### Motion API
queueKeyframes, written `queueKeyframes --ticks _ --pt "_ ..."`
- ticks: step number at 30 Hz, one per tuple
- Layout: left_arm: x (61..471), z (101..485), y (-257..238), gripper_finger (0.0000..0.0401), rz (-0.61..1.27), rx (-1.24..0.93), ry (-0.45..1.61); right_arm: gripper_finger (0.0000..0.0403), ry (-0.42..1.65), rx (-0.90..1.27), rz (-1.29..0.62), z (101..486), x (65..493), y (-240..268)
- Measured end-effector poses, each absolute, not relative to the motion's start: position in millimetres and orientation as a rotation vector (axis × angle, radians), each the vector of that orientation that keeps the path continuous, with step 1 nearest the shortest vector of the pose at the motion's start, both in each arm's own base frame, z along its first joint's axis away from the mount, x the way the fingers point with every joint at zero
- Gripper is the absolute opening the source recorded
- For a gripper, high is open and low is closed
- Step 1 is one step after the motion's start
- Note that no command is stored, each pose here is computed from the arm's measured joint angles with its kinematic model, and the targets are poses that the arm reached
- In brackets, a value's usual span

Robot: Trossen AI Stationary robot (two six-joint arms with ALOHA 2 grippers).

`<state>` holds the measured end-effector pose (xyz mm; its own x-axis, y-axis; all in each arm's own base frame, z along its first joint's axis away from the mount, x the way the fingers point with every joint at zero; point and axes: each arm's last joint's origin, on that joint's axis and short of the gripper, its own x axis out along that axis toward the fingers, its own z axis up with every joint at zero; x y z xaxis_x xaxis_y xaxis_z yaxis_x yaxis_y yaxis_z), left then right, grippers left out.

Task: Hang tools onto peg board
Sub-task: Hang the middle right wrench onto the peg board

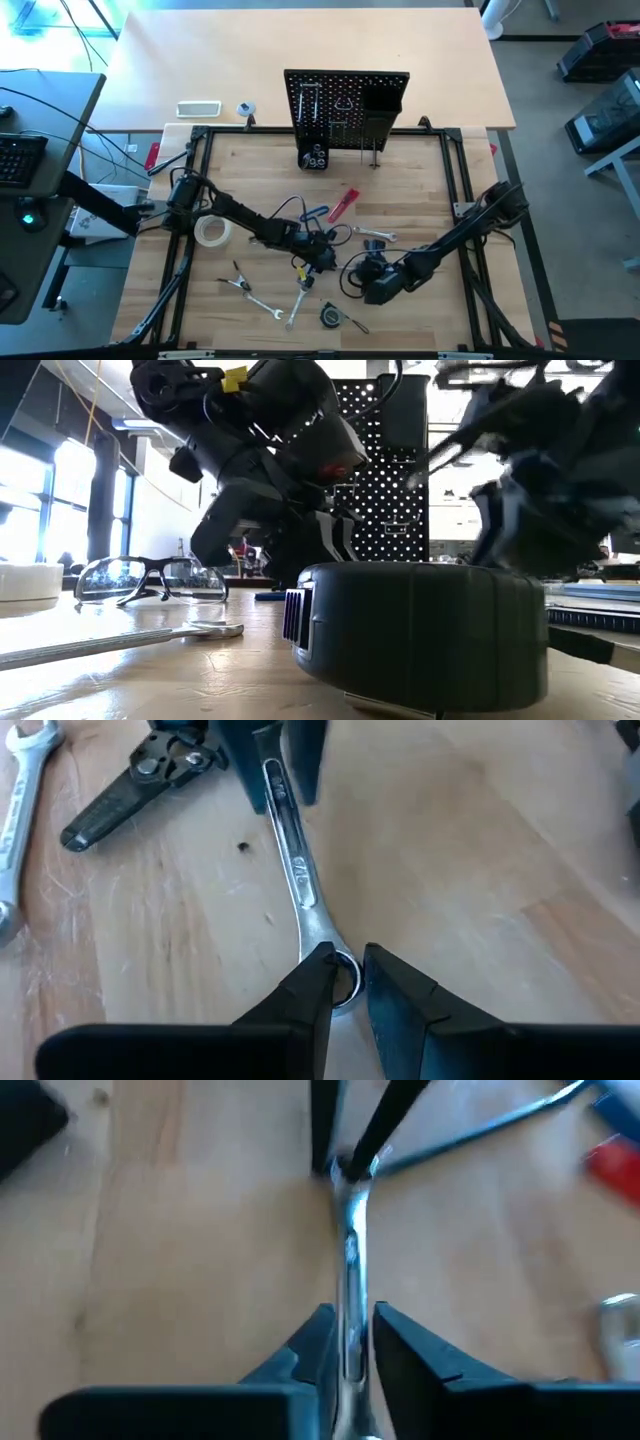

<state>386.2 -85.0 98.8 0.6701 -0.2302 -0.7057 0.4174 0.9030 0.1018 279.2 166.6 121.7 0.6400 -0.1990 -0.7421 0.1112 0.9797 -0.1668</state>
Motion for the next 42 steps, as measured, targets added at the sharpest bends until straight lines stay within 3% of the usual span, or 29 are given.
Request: queueKeyframes --ticks 6,12,26,37,42 --pt "386.7 97.9 -79.2 0.0052 -0.364 0.256 0.765 0.0126 0.896 -0.126 -0.197 138.6 280.3 166.1" --pt "385.4 95.2 -74.8 0.0052 -0.361 0.248 0.796 0.0142 0.906 -0.122 -0.205 159.4 276.1 167.3" --pt "385.2 94.2 -74.9 0.0052 -0.365 0.238 0.796 0.0142 1.015 -0.042 -0.111 158.0 285.0 150.6" --pt "385.3 94.2 -75.1 0.0052 -0.367 0.235 0.793 0.0141 1.183 -0.017 -0.075 129.5 299.5 125.1" --pt "385.3 94.2 -75.1 0.0052 -0.367 0.235 0.793 0.0103 1.217 -0.022 -0.060 126.4 299.4 123.7"
